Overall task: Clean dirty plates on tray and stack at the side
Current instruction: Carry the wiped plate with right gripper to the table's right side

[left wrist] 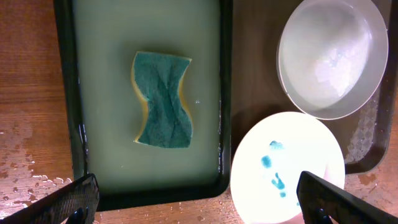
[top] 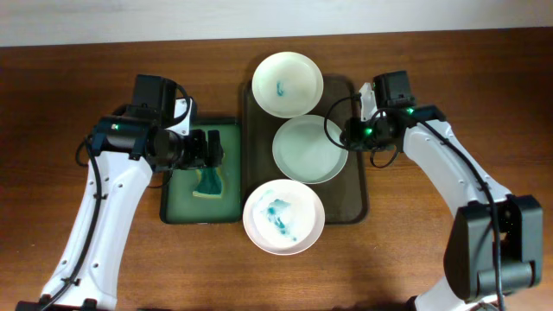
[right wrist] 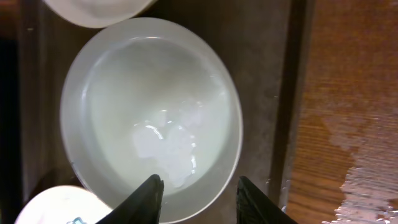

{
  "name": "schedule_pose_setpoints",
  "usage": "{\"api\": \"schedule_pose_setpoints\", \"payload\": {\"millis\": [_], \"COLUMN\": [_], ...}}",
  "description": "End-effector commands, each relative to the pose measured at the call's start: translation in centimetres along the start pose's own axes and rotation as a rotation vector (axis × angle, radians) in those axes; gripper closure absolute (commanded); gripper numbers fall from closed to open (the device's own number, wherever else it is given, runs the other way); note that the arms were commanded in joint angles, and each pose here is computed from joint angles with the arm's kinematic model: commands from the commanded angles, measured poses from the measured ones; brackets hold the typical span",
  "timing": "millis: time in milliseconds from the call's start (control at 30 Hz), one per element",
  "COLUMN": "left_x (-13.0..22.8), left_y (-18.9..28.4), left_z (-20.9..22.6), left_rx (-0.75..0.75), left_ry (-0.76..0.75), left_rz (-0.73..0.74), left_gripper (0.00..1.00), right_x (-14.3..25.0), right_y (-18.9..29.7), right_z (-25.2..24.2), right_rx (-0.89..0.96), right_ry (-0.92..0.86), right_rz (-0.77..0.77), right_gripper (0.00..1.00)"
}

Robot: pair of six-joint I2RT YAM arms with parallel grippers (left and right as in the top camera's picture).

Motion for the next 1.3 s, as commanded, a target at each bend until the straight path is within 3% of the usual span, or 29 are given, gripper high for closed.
{"api": "schedule_pose_setpoints", "payload": {"millis": [0,133,167,233,267,333,500,567,633,767,933,1067,1267], "left_x": [-0.2,-0.2,-0.2,-0.2,-0.2,-0.2,-0.2,-0.2,-0.2,-0.2,-0.2,-0.2,-0.2], "left_y": [0.5,0.5,0.5,0.5,0.5,0.5,0.5,0.5,0.5,0.5,0.5,0.5,0.5], "left_z": [-0.1,-0.1,-0.1,-0.1,-0.1,-0.1,-0.1,-0.1,-0.1,-0.1,-0.1,-0.1,-0.1], "left_rx": [0.010,0.010,0.010,0.010,0.010,0.010,0.010,0.010,0.010,0.010,0.010,0.010,0.010], "left_ry": [0.003,0.003,0.003,0.003,0.003,0.003,0.003,0.003,0.003,0.003,0.003,0.003,0.003], "left_rz": [-0.017,-0.017,-0.017,-0.017,-0.017,-0.017,-0.017,-0.017,-0.017,-0.017,-0.017,-0.017,-0.017], "left_gripper": [0.00,0.01,0.00,0.00,0.01,0.00,0.00,0.01,0.00,0.00,0.00,0.00,0.01], "right_x": [1.4,2.0,2.2,2.8,2.9,2.0,-1.9,-1.8,-0.5,4.5,8.2,8.9,10.6], "right_y": [-3.9,-6.9,-7.2,-8.2,-8.3,-6.3,4.2,7.8,9.2,8.9,7.8,6.5,7.1], "right_z": [-2.3,-3.0,-3.2,-3.7,-3.6,-3.1,0.6,1.1,2.4,4.3,7.0,6.0,8.4], "right_rx": [0.087,0.078,0.082,0.092,0.082,0.078,0.050,0.118,0.107,0.130,0.134,0.229,0.519], "right_ry": [-0.021,-0.033,-0.035,-0.050,-0.053,-0.066,0.005,0.030,0.064,0.135,0.242,0.245,0.347], "right_rz": [0.084,0.133,0.144,0.175,0.181,0.155,-0.124,-0.214,-0.204,-0.008,0.109,0.122,-0.095], "right_gripper": [0.60,0.66,0.71,0.92,0.96,0.96,0.96,0.96,0.96,0.96,0.96,0.96,0.96]}}
Point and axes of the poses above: each gripper's point midway between its finger pads, its own y axis back along the fingers, its own z axis along the line the jaws close on, x = y × z, the point moved 5 cm from there along y, back along the fingers, and after that the axes turned 7 degrees about -y, right-handed, at the moved point
